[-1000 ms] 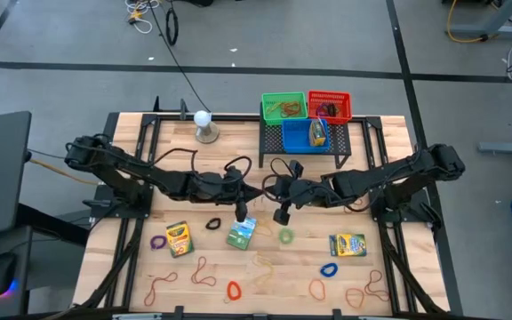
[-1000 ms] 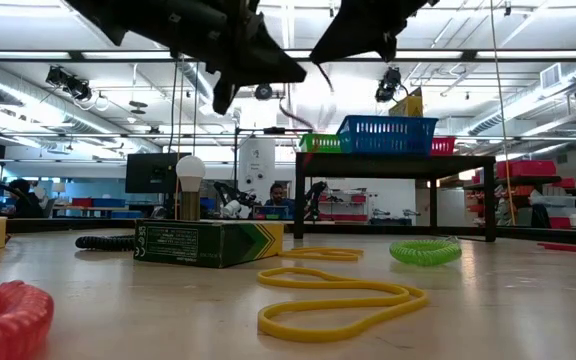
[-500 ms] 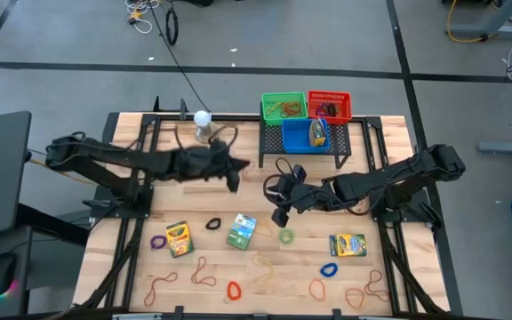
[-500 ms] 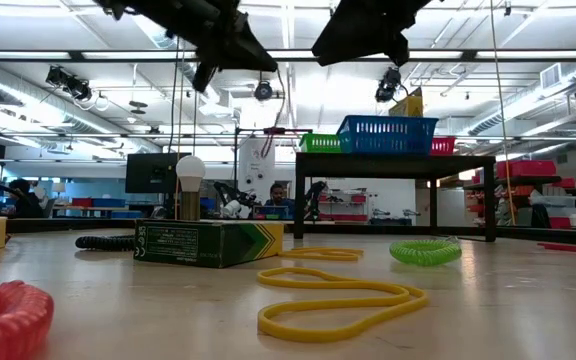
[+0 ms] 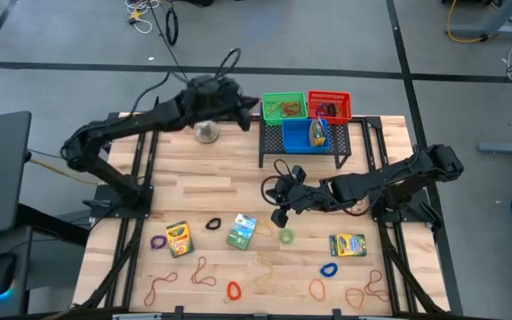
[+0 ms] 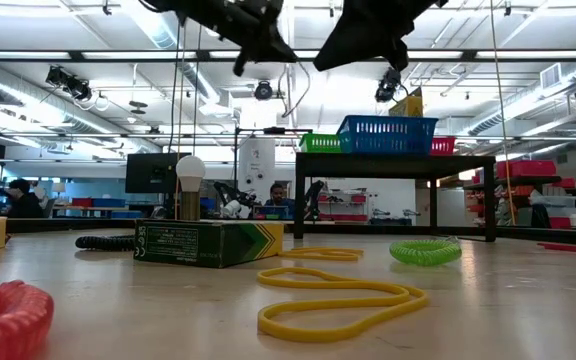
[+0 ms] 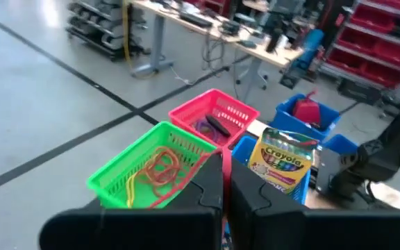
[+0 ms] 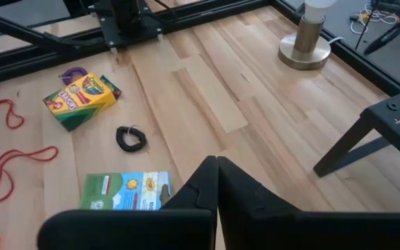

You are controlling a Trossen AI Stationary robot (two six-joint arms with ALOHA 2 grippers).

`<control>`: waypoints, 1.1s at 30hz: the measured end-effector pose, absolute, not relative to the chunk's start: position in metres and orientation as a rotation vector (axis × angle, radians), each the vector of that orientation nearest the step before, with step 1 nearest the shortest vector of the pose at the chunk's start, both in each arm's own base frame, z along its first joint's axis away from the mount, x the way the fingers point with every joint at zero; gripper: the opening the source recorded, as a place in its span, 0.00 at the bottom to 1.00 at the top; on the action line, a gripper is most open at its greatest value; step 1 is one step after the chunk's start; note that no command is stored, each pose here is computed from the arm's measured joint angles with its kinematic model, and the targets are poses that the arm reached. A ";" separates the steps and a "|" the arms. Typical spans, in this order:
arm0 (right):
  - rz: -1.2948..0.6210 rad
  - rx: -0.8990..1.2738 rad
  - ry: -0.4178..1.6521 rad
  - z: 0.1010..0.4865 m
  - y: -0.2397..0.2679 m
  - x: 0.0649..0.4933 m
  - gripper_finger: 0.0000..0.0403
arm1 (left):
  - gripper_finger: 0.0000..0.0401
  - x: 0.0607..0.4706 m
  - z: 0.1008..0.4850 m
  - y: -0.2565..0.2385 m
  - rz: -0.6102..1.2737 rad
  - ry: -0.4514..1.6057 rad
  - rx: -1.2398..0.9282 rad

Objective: Pick & Place Office Desk Supplies
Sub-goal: Put the red rubber band into the green bin

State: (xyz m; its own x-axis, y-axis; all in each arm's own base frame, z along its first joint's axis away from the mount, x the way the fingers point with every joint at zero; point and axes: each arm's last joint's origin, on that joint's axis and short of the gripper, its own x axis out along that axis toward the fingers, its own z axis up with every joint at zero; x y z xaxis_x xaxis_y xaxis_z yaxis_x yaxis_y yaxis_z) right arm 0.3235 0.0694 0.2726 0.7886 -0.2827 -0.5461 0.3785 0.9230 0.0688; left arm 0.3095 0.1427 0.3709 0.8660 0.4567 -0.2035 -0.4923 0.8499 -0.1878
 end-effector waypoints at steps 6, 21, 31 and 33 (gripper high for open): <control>-0.369 0.142 0.584 0.275 0.079 0.313 0.01 | 0.01 0.341 0.365 0.179 0.436 0.176 -0.254; -0.522 0.109 0.541 0.311 0.066 0.267 0.00 | 0.02 0.394 0.325 0.220 0.475 0.297 -0.234; -0.513 0.108 0.524 0.317 0.065 0.263 0.00 | 0.16 0.390 0.307 0.232 0.575 0.385 -0.301; -0.512 0.108 0.525 0.317 0.065 0.263 0.00 | 0.21 0.386 0.310 0.235 0.560 0.409 -0.349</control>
State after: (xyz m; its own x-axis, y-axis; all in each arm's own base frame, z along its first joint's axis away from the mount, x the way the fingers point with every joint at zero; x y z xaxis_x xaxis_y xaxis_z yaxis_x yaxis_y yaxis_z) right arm 0.2633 0.0650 0.3167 0.7434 -0.4394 -0.5043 0.4933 0.8694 -0.0303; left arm 0.3864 0.2345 0.3100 0.7714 0.4374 -0.4622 -0.5732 0.7930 -0.2063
